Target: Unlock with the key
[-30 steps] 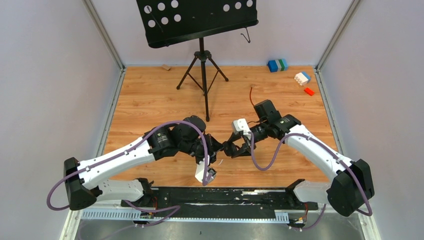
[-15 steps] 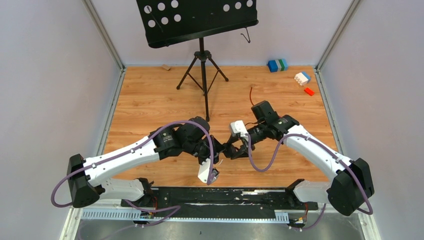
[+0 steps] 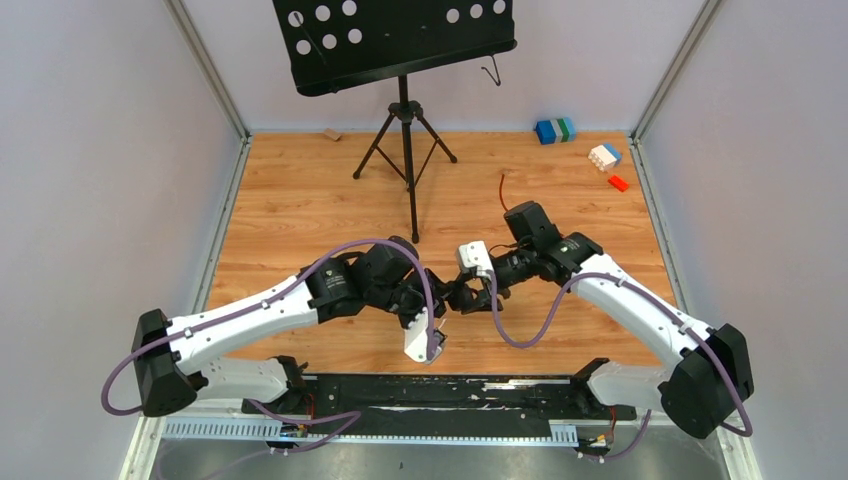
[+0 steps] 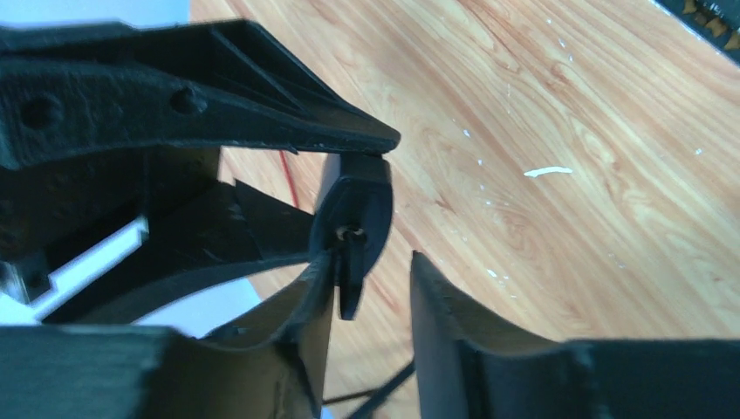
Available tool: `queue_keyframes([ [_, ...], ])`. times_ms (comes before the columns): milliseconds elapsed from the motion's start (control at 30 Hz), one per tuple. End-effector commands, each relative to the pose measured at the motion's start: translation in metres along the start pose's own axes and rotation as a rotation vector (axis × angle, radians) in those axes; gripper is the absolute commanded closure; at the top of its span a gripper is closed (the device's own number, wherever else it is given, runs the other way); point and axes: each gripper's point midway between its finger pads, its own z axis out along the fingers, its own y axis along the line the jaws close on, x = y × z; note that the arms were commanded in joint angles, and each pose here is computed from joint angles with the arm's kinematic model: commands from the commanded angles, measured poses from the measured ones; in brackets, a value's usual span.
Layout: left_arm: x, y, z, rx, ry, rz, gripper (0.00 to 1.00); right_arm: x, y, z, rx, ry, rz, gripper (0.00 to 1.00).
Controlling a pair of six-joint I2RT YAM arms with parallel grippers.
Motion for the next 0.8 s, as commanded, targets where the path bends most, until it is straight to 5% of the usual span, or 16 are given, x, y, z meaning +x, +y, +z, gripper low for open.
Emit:
queue_keyframes([
  [0,0.005,0.0,-0.011,-0.072,0.046,-0.117,0.45,-0.036,-0.016,-0.009,0.075,-0.079,-0.166,1.0],
  [133,0.01,0.002,-0.024,-0.152,0.046,-0.182,0.08,-0.03,-0.021,-0.01,0.109,-0.05,-0.173,1.0],
  [200,0.015,0.005,-0.031,-0.195,0.044,-0.248,0.01,-0.029,-0.024,-0.011,0.124,-0.04,-0.176,1.0],
  [567,0.064,0.024,-0.086,-0.473,0.042,-0.77,0.01,-0.03,-0.042,-0.019,0.197,0.005,-0.16,1.0],
  [767,0.092,0.038,-0.101,-0.565,-0.088,-1.276,0.11,-0.036,-0.06,-0.029,0.31,0.021,-0.116,1.0],
])
